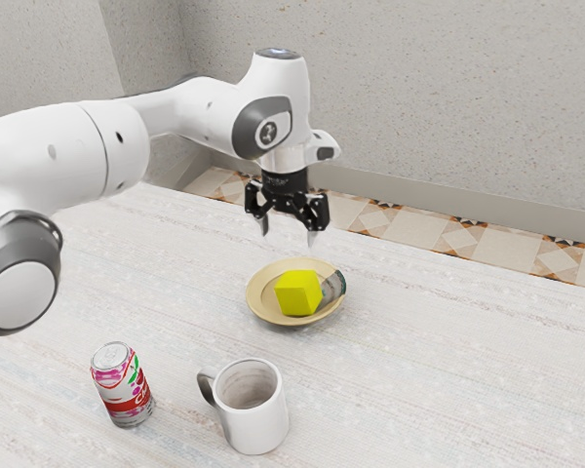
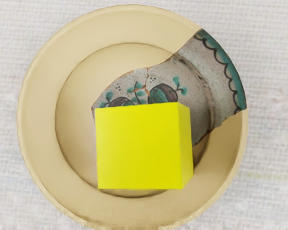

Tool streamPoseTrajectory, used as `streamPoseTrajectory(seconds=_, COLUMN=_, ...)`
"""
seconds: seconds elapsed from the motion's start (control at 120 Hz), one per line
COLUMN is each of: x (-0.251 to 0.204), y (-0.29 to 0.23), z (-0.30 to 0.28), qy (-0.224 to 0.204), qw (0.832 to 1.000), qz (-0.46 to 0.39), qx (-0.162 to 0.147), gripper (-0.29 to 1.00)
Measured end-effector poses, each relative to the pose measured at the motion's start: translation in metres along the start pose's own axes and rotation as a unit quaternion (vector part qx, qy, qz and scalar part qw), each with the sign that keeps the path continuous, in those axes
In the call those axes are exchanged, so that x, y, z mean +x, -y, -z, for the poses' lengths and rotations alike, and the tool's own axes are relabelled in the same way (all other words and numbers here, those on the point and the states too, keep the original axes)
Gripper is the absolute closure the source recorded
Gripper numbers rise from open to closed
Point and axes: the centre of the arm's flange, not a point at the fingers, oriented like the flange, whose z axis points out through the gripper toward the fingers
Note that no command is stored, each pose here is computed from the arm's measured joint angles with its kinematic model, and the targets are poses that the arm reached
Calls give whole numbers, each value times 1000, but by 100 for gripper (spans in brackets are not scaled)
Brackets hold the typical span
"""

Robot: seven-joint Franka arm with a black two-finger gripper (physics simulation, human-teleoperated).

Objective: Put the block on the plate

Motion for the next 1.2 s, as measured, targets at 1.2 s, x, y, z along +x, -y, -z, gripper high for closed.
streamPoseTrajectory(seconds=1.2, x=-90, y=188, z=184, qy=4, qw=1000, qz=1, qx=9, gripper=0)
